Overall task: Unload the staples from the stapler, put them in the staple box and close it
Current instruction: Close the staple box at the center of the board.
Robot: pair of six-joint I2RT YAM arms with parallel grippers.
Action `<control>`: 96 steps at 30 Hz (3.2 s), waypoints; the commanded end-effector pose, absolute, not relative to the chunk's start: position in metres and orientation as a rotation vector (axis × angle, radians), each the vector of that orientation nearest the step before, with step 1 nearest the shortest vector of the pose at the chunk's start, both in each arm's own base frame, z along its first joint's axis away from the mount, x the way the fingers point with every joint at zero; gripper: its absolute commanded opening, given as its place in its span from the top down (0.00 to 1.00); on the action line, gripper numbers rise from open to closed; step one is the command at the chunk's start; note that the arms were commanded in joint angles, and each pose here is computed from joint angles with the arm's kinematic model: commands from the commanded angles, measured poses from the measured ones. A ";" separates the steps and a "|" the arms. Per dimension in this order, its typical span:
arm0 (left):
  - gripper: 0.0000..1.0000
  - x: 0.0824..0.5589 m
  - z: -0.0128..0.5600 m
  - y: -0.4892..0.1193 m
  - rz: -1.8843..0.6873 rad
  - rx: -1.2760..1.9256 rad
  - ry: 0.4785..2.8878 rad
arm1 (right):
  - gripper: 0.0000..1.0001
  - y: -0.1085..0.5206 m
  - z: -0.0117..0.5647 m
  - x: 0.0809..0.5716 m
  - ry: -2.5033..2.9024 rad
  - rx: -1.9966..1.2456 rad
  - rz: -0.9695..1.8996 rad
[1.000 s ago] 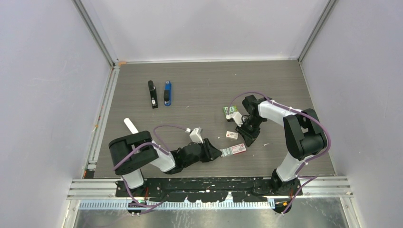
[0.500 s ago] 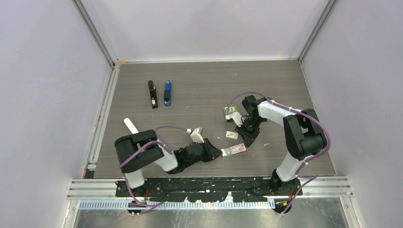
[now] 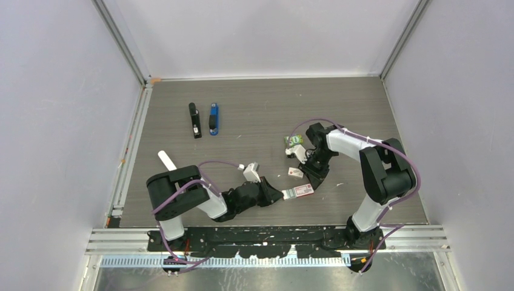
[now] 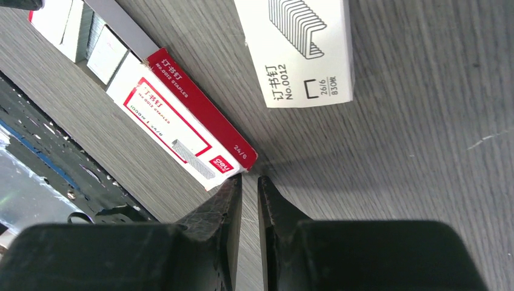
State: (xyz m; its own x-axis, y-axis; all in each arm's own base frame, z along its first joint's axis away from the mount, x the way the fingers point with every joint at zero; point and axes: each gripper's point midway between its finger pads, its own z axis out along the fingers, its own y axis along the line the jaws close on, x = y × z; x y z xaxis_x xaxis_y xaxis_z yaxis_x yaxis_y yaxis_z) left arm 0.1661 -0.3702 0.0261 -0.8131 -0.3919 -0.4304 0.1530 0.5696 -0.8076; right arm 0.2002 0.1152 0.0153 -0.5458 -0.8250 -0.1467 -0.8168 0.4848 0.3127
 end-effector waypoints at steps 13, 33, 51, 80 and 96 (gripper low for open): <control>0.89 0.162 0.006 -0.365 -1.132 -0.147 2.295 | 0.79 0.132 0.022 0.197 -2.649 1.509 -0.642; 0.91 0.161 0.011 -0.372 -1.160 -0.129 2.294 | 0.79 0.146 0.011 0.191 -2.594 1.568 -0.558; 0.91 0.161 0.011 -0.368 -1.160 -0.148 2.288 | 0.75 0.122 0.041 0.189 -2.608 1.647 -0.769; 0.91 0.159 0.012 -0.378 -1.215 -0.139 2.284 | 0.80 0.131 0.003 0.174 -2.137 2.462 -0.536; 0.91 0.158 0.017 -0.384 -1.240 -0.125 2.279 | 0.81 0.144 0.000 0.175 -2.092 2.536 -0.502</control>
